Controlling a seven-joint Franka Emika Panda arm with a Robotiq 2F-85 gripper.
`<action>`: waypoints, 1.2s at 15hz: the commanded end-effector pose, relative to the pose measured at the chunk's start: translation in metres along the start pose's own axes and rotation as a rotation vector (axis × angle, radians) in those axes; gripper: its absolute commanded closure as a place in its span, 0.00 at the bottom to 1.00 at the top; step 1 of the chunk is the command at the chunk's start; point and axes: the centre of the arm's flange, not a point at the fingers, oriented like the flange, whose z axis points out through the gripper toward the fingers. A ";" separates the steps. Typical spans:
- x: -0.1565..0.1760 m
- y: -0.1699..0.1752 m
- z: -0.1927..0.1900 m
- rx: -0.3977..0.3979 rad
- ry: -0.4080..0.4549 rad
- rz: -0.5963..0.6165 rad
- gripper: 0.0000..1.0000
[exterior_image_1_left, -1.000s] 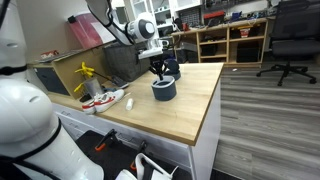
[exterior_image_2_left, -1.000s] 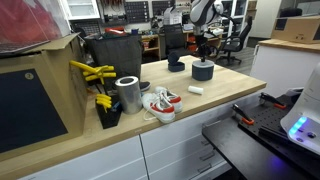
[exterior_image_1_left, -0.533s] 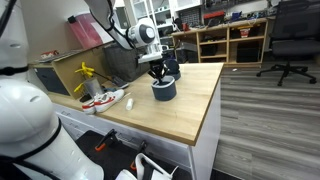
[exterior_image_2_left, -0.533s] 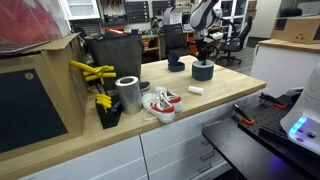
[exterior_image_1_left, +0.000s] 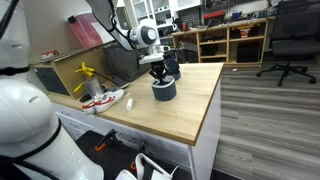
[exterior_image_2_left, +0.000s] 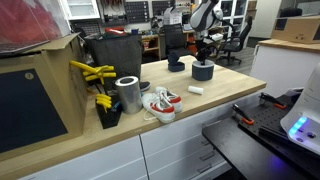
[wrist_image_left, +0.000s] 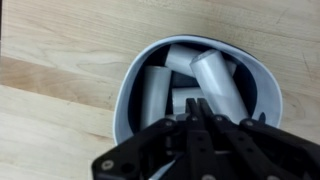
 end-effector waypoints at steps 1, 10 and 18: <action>-0.001 0.005 -0.008 0.043 0.026 0.001 0.78; -0.002 0.020 -0.014 0.132 0.043 -0.051 0.34; 0.001 0.022 0.008 0.140 -0.004 -0.085 0.00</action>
